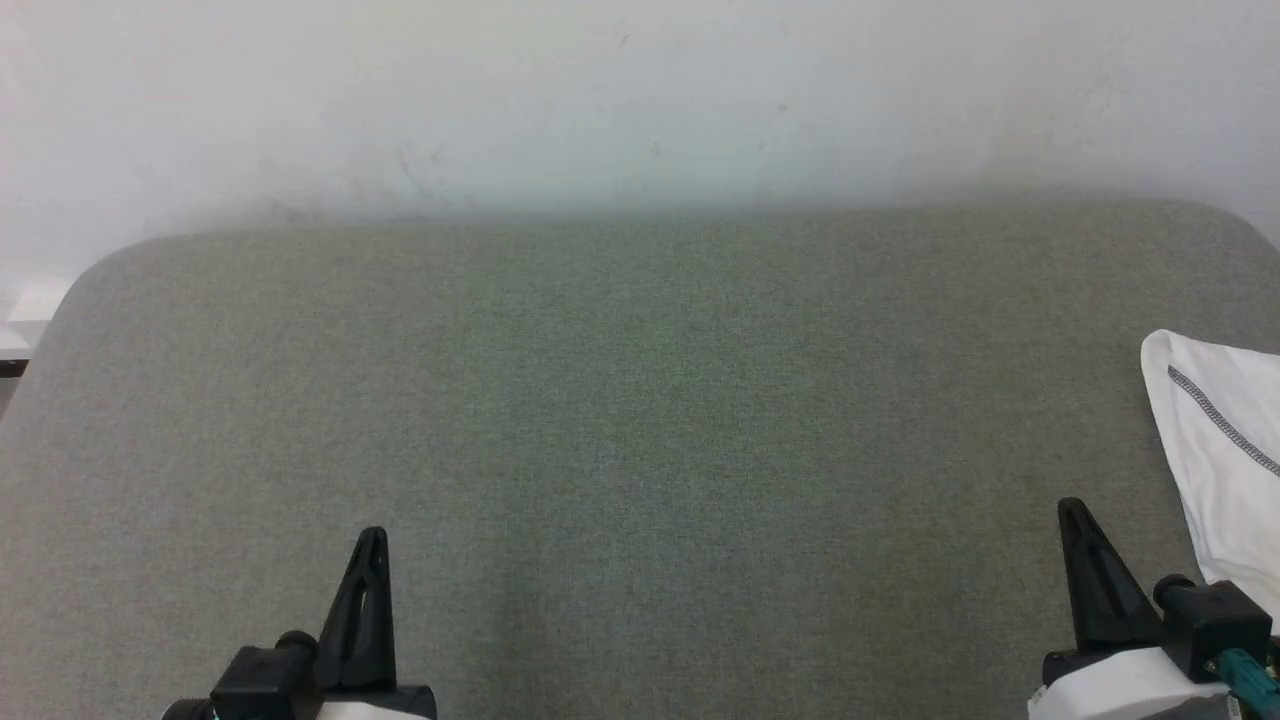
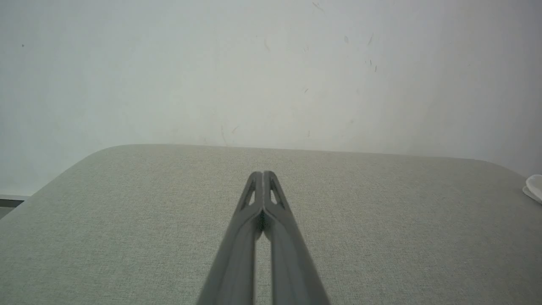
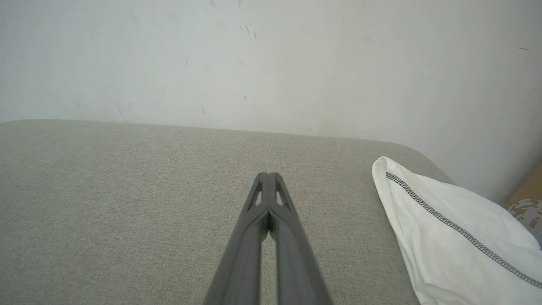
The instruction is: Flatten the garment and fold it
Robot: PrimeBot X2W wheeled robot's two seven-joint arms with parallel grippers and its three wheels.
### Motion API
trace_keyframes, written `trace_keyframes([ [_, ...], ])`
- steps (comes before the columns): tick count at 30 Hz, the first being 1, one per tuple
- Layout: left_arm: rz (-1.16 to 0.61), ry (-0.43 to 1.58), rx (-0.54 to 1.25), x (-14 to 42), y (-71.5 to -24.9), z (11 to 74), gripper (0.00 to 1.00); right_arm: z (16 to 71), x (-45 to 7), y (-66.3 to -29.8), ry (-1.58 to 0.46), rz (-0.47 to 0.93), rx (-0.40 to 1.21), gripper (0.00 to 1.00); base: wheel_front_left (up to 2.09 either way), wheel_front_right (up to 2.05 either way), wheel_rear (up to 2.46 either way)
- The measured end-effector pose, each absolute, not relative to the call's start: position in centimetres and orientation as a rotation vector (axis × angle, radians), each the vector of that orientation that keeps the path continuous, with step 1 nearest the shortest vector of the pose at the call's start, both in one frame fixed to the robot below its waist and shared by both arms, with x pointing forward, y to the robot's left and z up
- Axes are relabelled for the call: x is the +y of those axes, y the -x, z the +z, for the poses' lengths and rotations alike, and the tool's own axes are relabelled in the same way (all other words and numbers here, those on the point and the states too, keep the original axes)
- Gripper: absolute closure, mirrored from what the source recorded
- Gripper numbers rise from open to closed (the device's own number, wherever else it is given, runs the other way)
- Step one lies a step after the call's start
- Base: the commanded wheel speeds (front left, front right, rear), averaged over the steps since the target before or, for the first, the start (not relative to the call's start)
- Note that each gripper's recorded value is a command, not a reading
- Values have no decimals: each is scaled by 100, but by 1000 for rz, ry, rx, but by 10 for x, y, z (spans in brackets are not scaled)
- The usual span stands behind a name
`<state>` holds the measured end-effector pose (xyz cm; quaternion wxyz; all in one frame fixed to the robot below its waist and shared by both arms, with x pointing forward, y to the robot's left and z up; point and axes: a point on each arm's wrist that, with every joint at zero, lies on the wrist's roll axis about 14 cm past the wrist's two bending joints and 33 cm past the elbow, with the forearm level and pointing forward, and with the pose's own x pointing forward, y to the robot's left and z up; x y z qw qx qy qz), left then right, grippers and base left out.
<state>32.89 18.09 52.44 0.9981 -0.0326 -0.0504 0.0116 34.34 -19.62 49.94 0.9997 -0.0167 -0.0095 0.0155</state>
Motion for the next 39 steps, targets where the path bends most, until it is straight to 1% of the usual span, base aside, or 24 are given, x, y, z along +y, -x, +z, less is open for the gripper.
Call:
trace_keyframes([
  [39, 15, 22, -56, 180, -344, 522, 100, 508, -183, -354, 34, 70, -5, 100, 0, 0, 0],
])
